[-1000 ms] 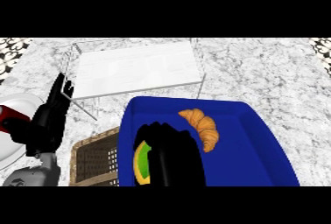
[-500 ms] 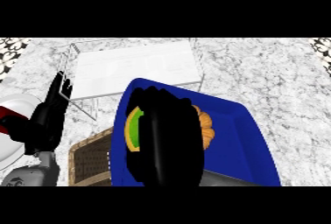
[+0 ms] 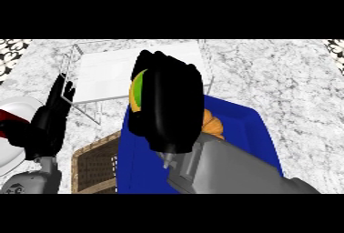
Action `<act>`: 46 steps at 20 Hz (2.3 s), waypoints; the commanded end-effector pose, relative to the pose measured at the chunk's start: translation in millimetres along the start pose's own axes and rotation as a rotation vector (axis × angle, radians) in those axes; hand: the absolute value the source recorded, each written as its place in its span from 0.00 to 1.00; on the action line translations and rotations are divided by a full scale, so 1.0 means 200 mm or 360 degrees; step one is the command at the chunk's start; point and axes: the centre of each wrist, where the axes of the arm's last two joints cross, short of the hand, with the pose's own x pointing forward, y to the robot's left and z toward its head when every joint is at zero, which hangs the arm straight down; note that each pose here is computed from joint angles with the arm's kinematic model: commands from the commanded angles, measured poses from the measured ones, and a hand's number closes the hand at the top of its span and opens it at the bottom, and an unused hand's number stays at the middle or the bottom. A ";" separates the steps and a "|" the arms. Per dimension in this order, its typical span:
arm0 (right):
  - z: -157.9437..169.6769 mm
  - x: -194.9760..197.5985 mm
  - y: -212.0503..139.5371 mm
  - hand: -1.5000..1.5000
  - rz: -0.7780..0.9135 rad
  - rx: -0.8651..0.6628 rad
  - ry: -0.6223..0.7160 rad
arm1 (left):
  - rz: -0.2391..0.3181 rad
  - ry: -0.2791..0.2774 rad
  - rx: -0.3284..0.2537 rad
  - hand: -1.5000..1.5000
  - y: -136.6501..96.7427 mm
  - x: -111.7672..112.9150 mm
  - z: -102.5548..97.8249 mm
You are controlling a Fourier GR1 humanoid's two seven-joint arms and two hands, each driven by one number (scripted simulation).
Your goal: Pick the lemon from the tray and place it in the tiered shelf
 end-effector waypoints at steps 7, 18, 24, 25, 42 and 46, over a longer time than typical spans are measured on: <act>-0.23 -0.02 0.19 1.00 -0.0140 -0.0137 0.0317 | 0.0012 -0.0014 -0.0023 0.50 0.03 0.03 -0.06; -0.43 -0.19 0.34 1.00 -0.0328 -0.0252 0.0432 | 0.0006 -0.0039 -0.0037 0.50 -0.03 0.04 -0.02; -0.49 -0.22 0.40 0.00 -0.0363 -0.0067 0.0449 | -0.0002 -0.0020 -0.0027 0.50 0.00 -0.08 0.05; -0.49 -0.24 0.43 0.00 -0.0360 -0.0090 0.0430 | 0.0014 -0.0019 -0.0012 0.50 0.04 0.00 -0.02; -0.57 -0.11 0.19 0.00 -0.0852 -0.0402 0.0356 | 0.0006 0.0013 0.0062 0.50 0.09 -0.04 -0.01; -0.57 -0.23 0.02 0.00 -0.0874 -0.0399 0.0506 | 0.0035 0.0028 0.0089 0.50 0.00 -0.02 0.08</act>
